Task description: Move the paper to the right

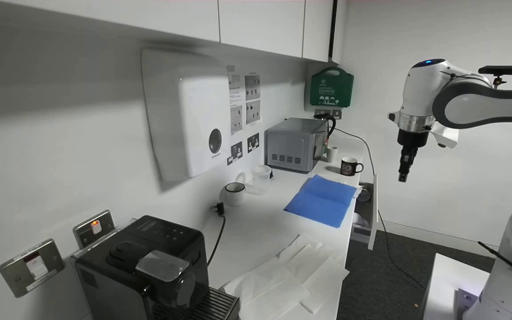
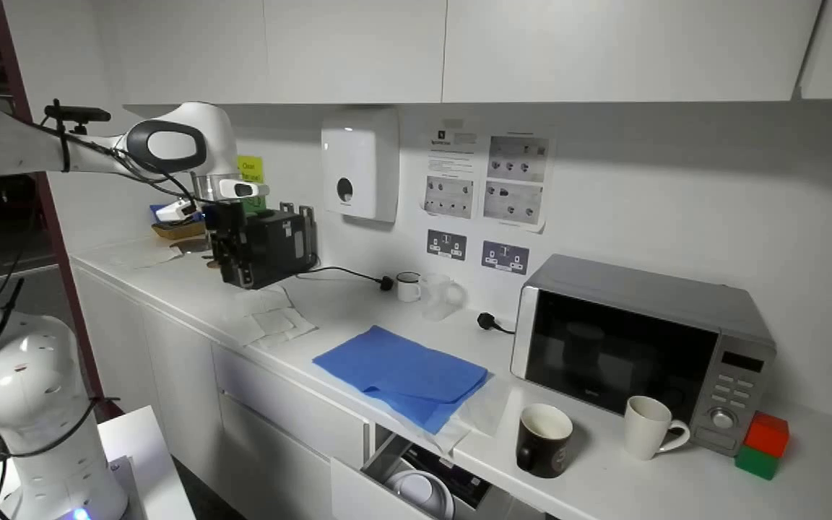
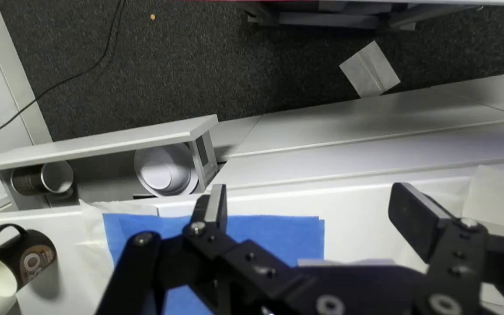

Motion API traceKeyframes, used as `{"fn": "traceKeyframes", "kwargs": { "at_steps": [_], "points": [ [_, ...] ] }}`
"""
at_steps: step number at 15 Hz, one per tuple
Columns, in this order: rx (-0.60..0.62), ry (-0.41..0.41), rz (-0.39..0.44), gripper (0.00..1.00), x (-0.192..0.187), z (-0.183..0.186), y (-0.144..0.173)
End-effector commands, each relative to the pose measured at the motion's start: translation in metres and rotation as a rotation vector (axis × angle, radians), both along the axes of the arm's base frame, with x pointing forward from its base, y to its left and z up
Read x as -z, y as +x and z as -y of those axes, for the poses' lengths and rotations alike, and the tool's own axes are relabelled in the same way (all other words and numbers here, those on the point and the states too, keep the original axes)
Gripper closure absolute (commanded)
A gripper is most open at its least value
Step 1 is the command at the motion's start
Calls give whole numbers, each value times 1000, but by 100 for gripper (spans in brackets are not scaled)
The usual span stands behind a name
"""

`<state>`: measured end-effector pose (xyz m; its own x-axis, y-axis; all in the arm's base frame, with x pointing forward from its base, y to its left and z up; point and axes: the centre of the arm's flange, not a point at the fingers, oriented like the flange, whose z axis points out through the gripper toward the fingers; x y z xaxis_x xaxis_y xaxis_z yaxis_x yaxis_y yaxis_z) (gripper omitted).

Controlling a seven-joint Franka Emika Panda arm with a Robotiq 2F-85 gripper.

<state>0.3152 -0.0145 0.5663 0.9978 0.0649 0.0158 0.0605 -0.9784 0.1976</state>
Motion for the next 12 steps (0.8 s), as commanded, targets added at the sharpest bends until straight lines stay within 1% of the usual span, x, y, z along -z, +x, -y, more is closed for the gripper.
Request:
{"fn": "traceKeyframes", "kwargs": {
  "at_steps": [1,5,8,11,12],
  "points": [
    [-166,-49,47,0,-15,-16,40],
    [-381,-60,24,0,-30,-39,77],
    [-535,-49,-13,0,-40,-52,95],
    [-690,-46,-27,0,-49,-57,109],
    [-593,-52,-13,0,-32,-61,92]
  ]
}}
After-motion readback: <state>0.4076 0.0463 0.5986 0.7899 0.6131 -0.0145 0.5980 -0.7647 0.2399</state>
